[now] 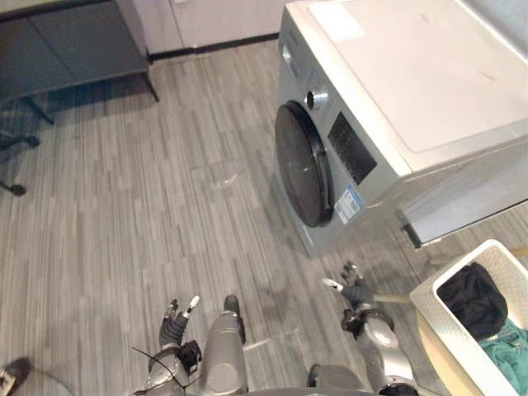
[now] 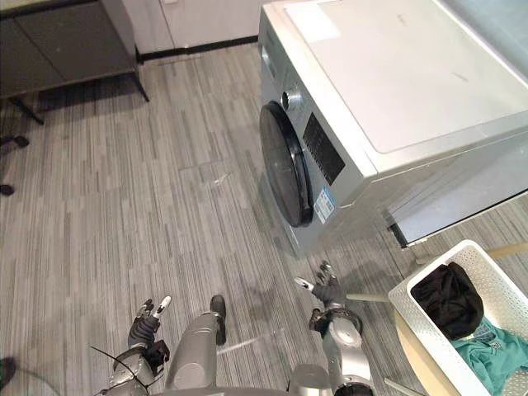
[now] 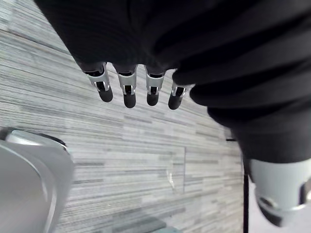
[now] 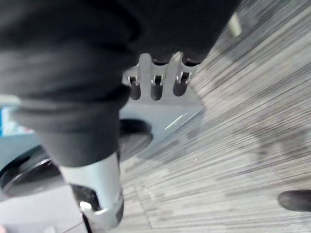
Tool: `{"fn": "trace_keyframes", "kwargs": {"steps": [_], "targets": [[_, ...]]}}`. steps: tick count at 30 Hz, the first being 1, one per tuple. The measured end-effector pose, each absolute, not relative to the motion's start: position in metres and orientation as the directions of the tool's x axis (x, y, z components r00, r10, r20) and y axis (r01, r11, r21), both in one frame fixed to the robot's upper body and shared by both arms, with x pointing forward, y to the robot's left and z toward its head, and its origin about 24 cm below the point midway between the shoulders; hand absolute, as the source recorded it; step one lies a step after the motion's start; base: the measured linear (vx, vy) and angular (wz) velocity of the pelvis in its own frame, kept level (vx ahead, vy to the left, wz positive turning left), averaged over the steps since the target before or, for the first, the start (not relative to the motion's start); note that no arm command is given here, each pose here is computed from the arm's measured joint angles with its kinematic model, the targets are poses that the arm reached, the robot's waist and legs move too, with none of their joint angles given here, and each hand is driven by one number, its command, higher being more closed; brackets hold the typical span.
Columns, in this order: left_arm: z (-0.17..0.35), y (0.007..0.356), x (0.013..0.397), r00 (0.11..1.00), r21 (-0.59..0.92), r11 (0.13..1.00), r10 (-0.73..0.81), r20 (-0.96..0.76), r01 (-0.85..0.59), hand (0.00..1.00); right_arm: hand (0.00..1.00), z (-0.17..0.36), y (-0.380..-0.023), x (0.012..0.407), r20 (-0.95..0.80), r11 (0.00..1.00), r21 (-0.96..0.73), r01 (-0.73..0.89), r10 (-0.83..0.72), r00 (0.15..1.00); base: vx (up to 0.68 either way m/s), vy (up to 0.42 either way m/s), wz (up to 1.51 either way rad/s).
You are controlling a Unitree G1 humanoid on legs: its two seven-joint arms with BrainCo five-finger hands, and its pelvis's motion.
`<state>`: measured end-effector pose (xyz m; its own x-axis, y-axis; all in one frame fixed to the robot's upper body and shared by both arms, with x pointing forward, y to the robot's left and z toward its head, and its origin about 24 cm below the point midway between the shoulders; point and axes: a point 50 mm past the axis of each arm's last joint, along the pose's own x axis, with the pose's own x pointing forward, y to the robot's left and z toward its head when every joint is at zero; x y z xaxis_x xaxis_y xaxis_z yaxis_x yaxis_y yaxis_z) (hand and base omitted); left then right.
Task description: Pick up the laundry basket with both hands and put the clothes into the washing machine.
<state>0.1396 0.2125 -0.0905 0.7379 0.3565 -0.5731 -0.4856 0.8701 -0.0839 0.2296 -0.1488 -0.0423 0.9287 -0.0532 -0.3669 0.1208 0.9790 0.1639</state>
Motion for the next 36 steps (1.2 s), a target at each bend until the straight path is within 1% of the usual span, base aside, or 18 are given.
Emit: {"fn": "trace_keyframes", "kwargs": {"steps": [1, 3, 5, 7, 10, 11, 12, 16, 17, 19, 23, 26, 29, 31, 36], "targets": [[-0.092, 0.208, 0.133, 0.732, -0.097, 0.864, 0.354, -0.583, -0.494, 0.00, 0.00, -0.037, -0.147, 0.232, -0.341, 0.982, 0.160, 0.100, -0.040, 0.939, 0.07, 0.296, -0.94], [-0.089, 0.212, 0.136, 0.745, -0.077, 0.879, 0.348, -0.568, -0.470, 0.00, 0.00, -0.030, -0.135, 0.235, -0.307, 0.978, 0.197, 0.074, -0.010, 0.952, 0.09, 0.249, -0.48], [-0.094, 0.205, 0.141, 0.744, -0.091, 0.886, 0.322, -0.585, -0.455, 0.00, 0.00, -0.033, -0.133, 0.229, -0.318, 0.975, 0.209, 0.072, -0.002, 0.948, 0.14, 0.235, -0.44], [-0.098, 0.207, 0.135, 0.727, -0.075, 0.886, 0.324, -0.606, -0.457, 0.00, 0.00, -0.039, -0.120, 0.227, -0.351, 0.975, 0.219, 0.036, 0.044, 0.935, 0.18, 0.288, -0.82], [-0.104, 0.209, 0.120, 0.692, -0.051, 0.879, 0.335, -0.640, -0.473, 0.00, 0.00, -0.050, -0.095, 0.221, -0.398, 0.974, 0.210, -0.083, 0.163, 0.903, 0.19, 0.206, -1.06], [-0.103, 0.213, 0.120, 0.693, -0.040, 0.881, 0.342, -0.634, -0.472, 0.00, 0.00, -0.049, -0.086, 0.221, -0.390, 0.968, 0.208, -0.140, 0.213, 0.896, 0.16, 0.170, -1.12], [-0.103, 0.214, 0.120, 0.694, -0.039, 0.881, 0.343, -0.633, -0.471, 0.00, 0.00, -0.048, -0.084, 0.221, -0.385, 0.966, 0.208, -0.151, 0.223, 0.896, 0.16, 0.136, -0.94], [-0.105, 0.209, 0.122, 0.698, -0.052, 0.889, 0.320, -0.640, -0.455, 0.00, 0.00, -0.049, -0.085, 0.219, -0.392, 0.967, 0.210, -0.143, 0.217, 0.894, 0.22, 0.042, -0.16], [-0.109, 0.198, 0.127, 0.701, -0.078, 0.897, 0.283, -0.655, -0.436, 0.00, 0.00, -0.051, -0.092, 0.218, -0.402, 0.973, 0.184, -0.142, 0.206, 0.892, 0.31, -0.002, 0.20], [-0.109, 0.192, 0.129, 0.703, -0.096, 0.892, 0.276, -0.656, -0.441, 0.00, 0.00, -0.049, -0.088, 0.219, -0.390, 0.971, 0.175, -0.165, 0.222, 0.894, 0.26, 0.001, -0.17], [-0.108, 0.192, 0.131, 0.706, -0.097, 0.891, 0.280, -0.651, -0.443, 0.00, 0.00, -0.044, -0.078, 0.216, -0.368, 0.963, 0.176, -0.204, 0.257, 0.894, 0.24, -0.005, -0.75], [-0.110, 0.194, 0.131, 0.699, -0.093, 0.891, 0.281, -0.658, -0.445, 0.00, 0.00, -0.042, -0.077, 0.218, -0.360, 0.964, 0.134, -0.230, 0.263, 0.895, 0.20, 0.062, -0.97], [-0.121, 0.188, 0.125, 0.655, -0.093, 0.881, 0.271, -0.705, -0.464, 0.00, 0.00, -0.047, -0.084, 0.218, -0.383, 0.970, 0.071, -0.233, 0.242, 0.891, 0.19, 0.207, -0.38], [-0.120, 0.188, 0.133, 0.663, -0.091, 0.884, 0.272, -0.698, -0.459, 0.00, 0.00, -0.046, -0.088, 0.219, -0.377, 0.974, 0.028, -0.224, 0.218, 0.900, 0.08, 0.169, 0.03], [-0.119, 0.190, 0.133, 0.657, -0.064, 0.884, 0.293, -0.695, -0.463, 0.00, 0.00, -0.040, -0.086, 0.226, -0.348, 0.977, -0.059, -0.205, 0.173, 0.921, 0.01, 0.112, -0.13]]}}
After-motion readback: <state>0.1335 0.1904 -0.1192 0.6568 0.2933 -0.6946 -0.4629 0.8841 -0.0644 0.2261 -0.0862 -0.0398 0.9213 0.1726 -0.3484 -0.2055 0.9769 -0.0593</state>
